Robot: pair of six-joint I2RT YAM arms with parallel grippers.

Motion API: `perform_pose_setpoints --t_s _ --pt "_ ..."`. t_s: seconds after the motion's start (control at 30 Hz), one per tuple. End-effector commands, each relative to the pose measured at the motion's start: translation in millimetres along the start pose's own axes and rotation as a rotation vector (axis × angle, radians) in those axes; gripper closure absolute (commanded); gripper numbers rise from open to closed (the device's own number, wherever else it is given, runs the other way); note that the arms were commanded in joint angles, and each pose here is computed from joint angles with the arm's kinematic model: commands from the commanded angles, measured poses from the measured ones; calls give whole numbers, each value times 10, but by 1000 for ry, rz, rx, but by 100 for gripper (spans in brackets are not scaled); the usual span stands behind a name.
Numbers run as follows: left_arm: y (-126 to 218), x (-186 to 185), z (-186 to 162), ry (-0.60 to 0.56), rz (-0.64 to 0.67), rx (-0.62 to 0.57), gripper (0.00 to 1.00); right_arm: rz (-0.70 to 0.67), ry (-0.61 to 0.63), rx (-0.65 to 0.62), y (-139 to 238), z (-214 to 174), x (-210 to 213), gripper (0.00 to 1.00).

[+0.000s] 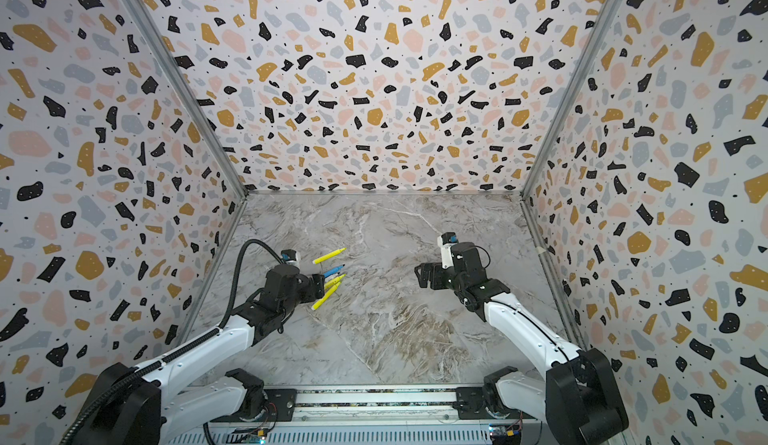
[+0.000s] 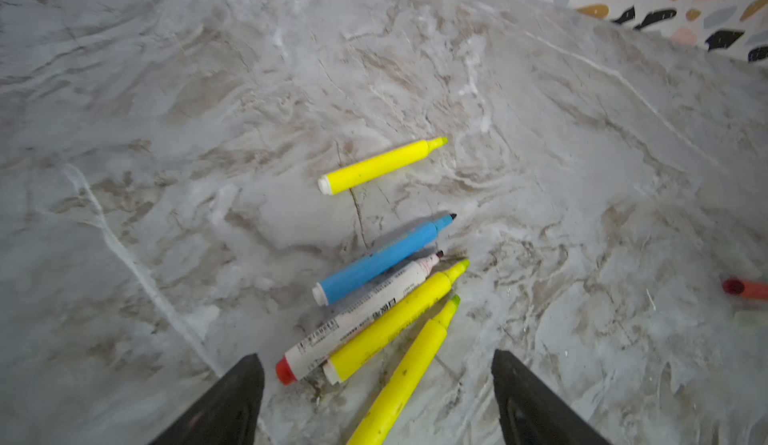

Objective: Insert the pens into the pen caps
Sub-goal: 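Move the left gripper over the yellow highlighters while the right gripper advances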

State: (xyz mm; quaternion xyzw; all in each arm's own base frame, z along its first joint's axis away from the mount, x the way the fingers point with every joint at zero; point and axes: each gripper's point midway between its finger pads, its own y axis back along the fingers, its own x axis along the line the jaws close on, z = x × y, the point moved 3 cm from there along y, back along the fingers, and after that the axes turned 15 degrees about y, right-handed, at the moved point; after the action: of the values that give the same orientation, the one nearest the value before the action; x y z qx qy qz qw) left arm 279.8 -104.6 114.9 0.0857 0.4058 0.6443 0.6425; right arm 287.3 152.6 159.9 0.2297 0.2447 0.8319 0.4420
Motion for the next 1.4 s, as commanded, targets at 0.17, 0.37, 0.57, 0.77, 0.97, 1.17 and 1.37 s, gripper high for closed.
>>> perform_pose_setpoints --t_s 0.17,0.37,0.57,0.77,0.97,1.17,1.37 --pt "-58 -172 -165 -71 -35 106 29 128 75 17 73 -155 193 4" --pt "-190 -142 -271 -127 14 183 40 120 84 13 56 -161 179 4" --pt "-287 -126 -335 -145 29 212 45 116 89 4 69 -150 180 5" --pt "-356 -141 -393 -162 31 246 51 115 94 -7 97 -133 191 5" --pt "-399 -131 -489 -183 44 277 56 111 106 -4 113 -137 229 5" --pt "-438 -112 -602 -207 59 308 61 101 102 -6 132 -154 240 5" --pt "-460 -176 -736 -263 55 341 68 74 88 -14 178 -166 216 5"
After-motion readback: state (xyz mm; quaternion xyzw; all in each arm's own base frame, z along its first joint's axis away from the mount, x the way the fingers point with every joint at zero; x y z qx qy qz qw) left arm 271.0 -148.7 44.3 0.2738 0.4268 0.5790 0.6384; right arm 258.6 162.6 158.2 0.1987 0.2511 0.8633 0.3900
